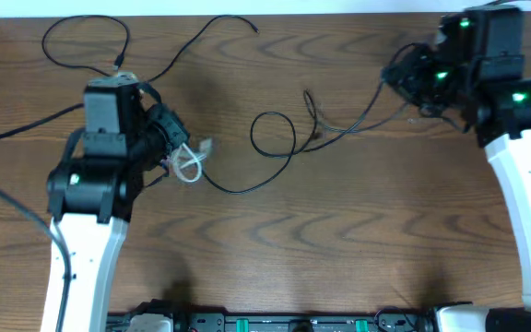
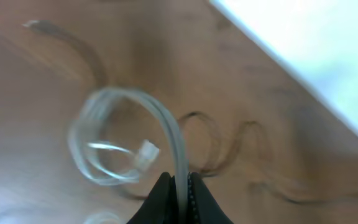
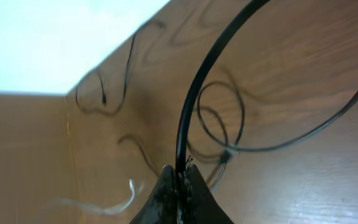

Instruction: Untangle cables

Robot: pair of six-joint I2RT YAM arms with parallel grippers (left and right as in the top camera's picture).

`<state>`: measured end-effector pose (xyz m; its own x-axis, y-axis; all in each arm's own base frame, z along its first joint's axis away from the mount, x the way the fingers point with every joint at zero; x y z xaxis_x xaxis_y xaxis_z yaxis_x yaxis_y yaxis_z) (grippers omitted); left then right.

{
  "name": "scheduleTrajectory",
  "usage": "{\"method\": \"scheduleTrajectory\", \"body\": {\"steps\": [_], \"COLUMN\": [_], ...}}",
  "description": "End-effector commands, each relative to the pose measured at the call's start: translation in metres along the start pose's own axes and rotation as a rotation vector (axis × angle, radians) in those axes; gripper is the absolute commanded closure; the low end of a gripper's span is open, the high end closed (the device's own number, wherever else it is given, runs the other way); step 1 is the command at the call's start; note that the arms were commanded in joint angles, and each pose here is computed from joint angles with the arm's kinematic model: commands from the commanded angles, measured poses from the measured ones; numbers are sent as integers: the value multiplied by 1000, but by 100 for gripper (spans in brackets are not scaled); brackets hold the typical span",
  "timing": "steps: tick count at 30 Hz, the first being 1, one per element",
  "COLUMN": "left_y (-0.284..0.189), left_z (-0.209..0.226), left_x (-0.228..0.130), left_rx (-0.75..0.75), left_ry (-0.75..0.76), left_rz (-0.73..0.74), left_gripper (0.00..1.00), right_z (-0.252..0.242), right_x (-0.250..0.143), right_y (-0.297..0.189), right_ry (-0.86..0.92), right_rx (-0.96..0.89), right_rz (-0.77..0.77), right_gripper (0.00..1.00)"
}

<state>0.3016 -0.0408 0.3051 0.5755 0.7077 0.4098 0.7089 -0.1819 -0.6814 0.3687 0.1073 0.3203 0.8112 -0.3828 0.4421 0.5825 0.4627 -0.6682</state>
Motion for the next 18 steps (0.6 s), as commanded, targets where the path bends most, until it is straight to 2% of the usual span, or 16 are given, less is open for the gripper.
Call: {"method": "scheduleTrajectory", "body": {"steps": [1, 13, 16, 18], "left_y": [-22, -39, -38, -36], "left_z": [-21, -22, -8, 1], "left_x": [-4, 14, 30, 39], "left_rx": [-148, -174, -87, -40], "left_ry": [53, 40, -7, -50], "left_rz": [12, -99, -193, -237], "left_gripper": [92, 92, 92, 92], "right_z": [3, -5, -14, -16], "right_x": [-9, -44, -54, -59], "right_y": [8, 70, 87, 95], "right_ry": [-69, -95, -96, -113], "right_rx": [-77, -196, -226, -227], "right_rz": [-5, 157, 223, 252], "right_gripper": [99, 98, 91, 77]}}
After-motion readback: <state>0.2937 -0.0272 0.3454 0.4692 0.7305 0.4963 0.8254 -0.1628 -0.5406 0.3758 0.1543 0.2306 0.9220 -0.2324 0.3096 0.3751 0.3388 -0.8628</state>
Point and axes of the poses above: each gripper's point midway between its finger pads, its own y axis out along the fingers, its own z axis along the line the jaws close on, x = y × z, the point moved 4 cm from there along -y, back along the fingers, and after that the axes turned 10 degrees about -y, right-handed, at the moved point
